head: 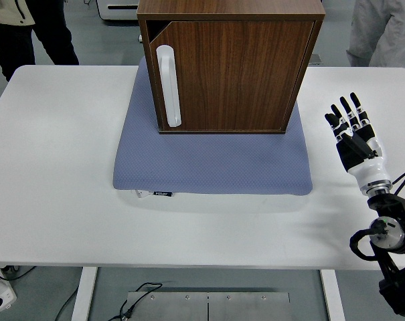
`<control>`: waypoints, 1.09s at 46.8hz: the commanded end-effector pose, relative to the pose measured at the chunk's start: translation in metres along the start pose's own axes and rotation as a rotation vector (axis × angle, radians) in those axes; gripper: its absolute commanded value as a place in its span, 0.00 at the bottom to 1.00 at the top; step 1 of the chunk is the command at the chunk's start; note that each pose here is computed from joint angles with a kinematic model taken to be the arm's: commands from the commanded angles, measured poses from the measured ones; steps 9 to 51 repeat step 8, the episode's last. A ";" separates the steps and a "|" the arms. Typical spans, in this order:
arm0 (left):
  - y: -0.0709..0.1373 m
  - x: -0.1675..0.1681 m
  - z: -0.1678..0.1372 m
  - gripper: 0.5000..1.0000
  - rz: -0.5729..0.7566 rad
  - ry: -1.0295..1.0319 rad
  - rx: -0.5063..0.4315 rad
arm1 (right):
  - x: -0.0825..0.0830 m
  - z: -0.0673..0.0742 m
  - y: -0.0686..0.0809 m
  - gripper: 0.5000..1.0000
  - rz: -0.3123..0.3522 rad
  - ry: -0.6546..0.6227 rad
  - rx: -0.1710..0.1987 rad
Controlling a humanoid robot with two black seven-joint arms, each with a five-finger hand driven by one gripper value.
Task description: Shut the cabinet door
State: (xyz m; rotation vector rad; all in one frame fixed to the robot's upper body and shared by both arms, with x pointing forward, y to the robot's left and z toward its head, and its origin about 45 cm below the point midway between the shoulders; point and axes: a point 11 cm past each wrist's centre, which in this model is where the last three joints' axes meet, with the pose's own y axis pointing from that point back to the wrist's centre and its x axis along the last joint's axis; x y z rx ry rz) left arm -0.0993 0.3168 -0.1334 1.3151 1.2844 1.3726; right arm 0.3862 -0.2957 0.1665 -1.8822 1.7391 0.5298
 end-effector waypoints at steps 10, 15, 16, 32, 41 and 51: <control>0.000 0.000 0.000 1.00 0.000 0.000 0.000 | -0.002 -0.003 -0.012 1.00 0.030 -0.042 0.030; 0.000 0.000 0.000 1.00 0.000 0.000 0.000 | -0.002 -0.003 -0.012 1.00 0.030 -0.042 0.030; 0.000 0.000 0.000 1.00 0.000 0.000 0.000 | -0.002 -0.003 -0.012 1.00 0.030 -0.042 0.030; 0.000 0.000 0.000 1.00 0.000 0.000 0.000 | -0.002 -0.003 -0.012 1.00 0.030 -0.042 0.030; 0.000 0.000 0.000 1.00 0.000 0.000 0.000 | -0.002 -0.003 -0.012 1.00 0.030 -0.042 0.030; 0.000 0.000 0.000 1.00 0.000 0.000 0.000 | -0.002 -0.003 -0.012 1.00 0.030 -0.042 0.030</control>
